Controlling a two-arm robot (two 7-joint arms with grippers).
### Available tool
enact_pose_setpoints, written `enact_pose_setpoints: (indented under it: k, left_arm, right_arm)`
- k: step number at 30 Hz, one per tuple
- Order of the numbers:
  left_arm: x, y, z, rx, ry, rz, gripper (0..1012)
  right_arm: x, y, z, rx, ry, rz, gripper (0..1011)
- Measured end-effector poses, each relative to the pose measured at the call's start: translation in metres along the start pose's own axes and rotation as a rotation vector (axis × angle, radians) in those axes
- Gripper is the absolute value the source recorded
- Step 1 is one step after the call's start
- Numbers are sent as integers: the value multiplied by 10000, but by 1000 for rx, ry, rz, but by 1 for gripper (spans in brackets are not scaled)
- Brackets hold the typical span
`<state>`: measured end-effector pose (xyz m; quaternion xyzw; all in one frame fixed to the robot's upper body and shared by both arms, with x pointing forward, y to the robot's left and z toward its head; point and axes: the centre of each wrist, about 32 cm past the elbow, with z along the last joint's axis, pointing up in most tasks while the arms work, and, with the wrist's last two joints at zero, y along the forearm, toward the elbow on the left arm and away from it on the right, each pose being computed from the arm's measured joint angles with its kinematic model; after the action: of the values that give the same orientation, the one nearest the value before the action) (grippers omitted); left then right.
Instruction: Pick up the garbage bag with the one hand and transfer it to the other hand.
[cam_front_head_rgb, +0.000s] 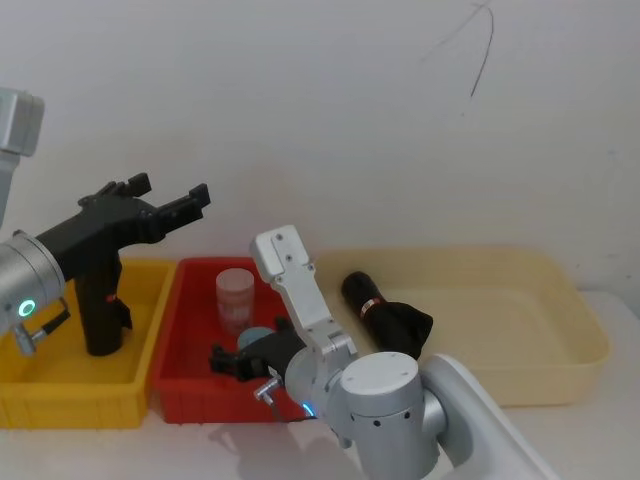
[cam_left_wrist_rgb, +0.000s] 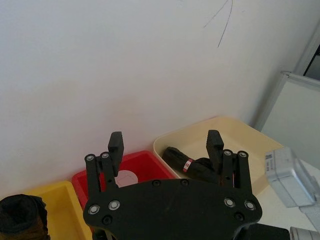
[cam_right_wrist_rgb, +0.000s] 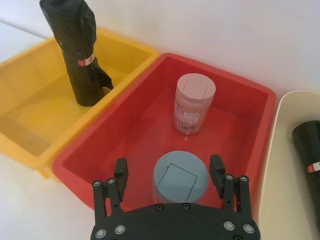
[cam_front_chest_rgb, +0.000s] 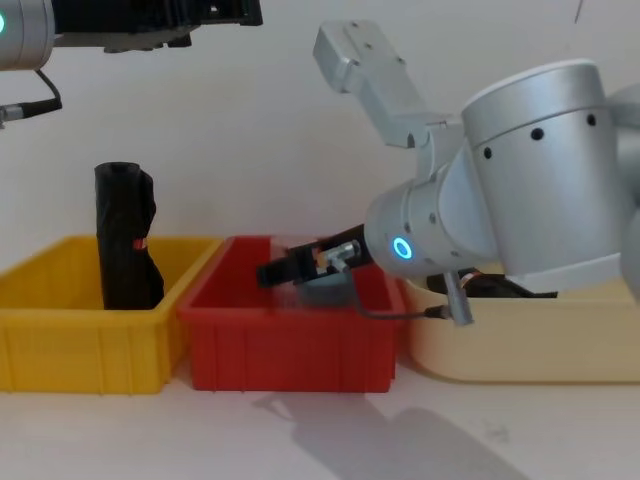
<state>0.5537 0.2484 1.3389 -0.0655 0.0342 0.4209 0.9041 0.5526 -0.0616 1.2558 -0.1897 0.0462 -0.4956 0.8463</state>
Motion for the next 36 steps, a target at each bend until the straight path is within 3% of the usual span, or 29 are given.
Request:
enact_pose_setpoints:
  k: [25, 36]
  left_arm:
    - [0, 0, 0, 0, 0, 0, 1002]
    - [0, 0, 0, 0, 0, 0, 1002]
  right_arm:
    - [144, 89, -59, -14, 8, -35, 1000]
    - [186, 56, -103, -37, 49, -14, 1000]
